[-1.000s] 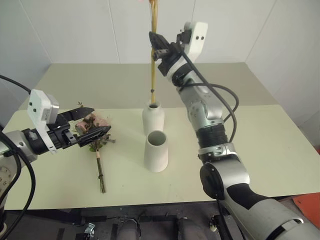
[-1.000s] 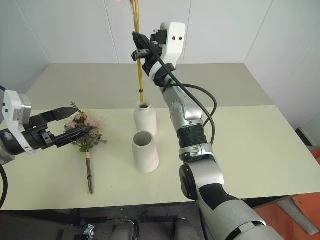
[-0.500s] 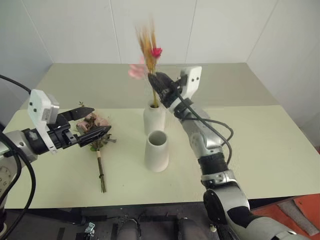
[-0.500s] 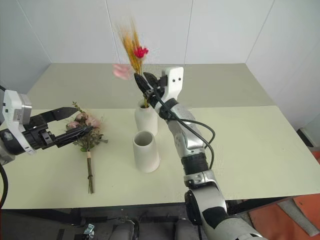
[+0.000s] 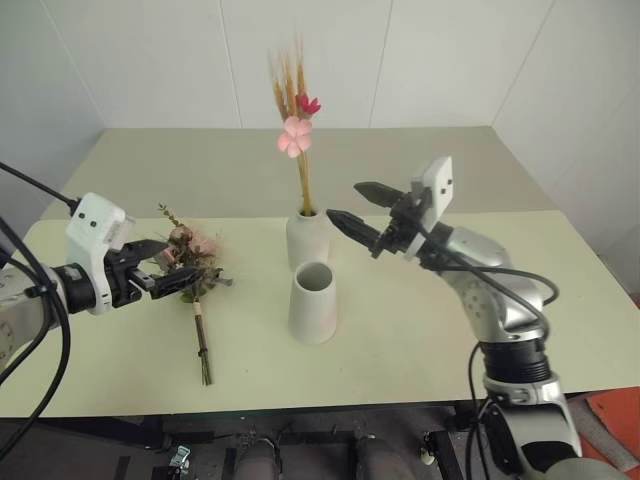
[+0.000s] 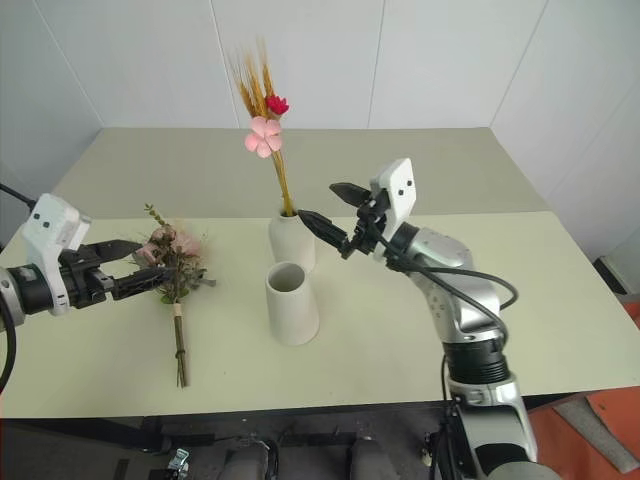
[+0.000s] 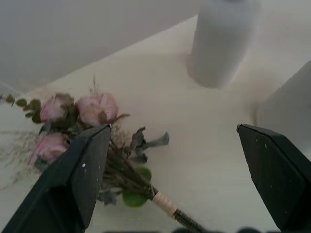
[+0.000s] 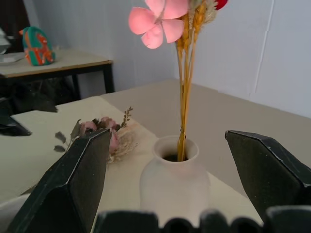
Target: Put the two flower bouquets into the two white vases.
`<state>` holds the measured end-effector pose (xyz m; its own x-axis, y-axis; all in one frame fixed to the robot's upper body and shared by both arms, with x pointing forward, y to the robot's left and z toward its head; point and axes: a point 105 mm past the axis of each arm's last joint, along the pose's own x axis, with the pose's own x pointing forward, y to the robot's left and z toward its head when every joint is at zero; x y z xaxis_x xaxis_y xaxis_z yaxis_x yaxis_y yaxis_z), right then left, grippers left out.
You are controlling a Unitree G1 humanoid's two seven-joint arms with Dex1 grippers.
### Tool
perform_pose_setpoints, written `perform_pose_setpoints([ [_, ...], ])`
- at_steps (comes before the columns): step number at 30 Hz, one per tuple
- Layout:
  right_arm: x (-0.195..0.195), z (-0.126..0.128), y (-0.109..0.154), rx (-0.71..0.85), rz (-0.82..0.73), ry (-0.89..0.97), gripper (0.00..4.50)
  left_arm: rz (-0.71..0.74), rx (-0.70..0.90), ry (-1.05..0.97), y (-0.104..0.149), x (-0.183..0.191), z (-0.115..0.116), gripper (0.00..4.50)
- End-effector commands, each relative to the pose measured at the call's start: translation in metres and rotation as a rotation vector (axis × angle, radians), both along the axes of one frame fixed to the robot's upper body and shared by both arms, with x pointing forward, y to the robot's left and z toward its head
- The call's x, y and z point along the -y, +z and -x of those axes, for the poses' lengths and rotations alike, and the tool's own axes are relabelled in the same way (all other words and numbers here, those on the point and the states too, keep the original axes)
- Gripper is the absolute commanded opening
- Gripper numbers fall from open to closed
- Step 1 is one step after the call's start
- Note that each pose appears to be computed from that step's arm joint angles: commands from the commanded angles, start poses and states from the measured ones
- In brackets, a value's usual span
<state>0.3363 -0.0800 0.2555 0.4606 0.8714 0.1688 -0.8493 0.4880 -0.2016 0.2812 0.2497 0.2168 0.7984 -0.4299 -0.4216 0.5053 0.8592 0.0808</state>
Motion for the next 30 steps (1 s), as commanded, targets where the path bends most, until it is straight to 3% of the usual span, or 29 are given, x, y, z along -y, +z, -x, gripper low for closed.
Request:
perform_pose_setpoints([
  [1,0.010,0.021,0.022,0.054,0.063,0.141,4.44,-0.009,-0.109,0.072,0.003,-0.007,0.003,4.50],
  [9,0.029,0.035,0.036,0.103,0.187,0.267,4.44,-0.098,-0.351,0.204,-0.035,-0.014,0.004,4.50],
  [20,0.028,0.048,0.037,0.131,0.226,0.324,4.44,-0.123,-0.467,0.312,-0.086,-0.006,-0.020,4.50],
  [24,0.035,0.053,0.033,0.110,0.261,0.359,4.50,-0.118,-0.470,0.330,-0.092,-0.003,-0.026,3.73],
  [30,0.047,0.067,0.019,0.093,0.387,0.458,4.50,-0.128,-0.422,0.417,-0.083,-0.019,-0.033,2.00],
])
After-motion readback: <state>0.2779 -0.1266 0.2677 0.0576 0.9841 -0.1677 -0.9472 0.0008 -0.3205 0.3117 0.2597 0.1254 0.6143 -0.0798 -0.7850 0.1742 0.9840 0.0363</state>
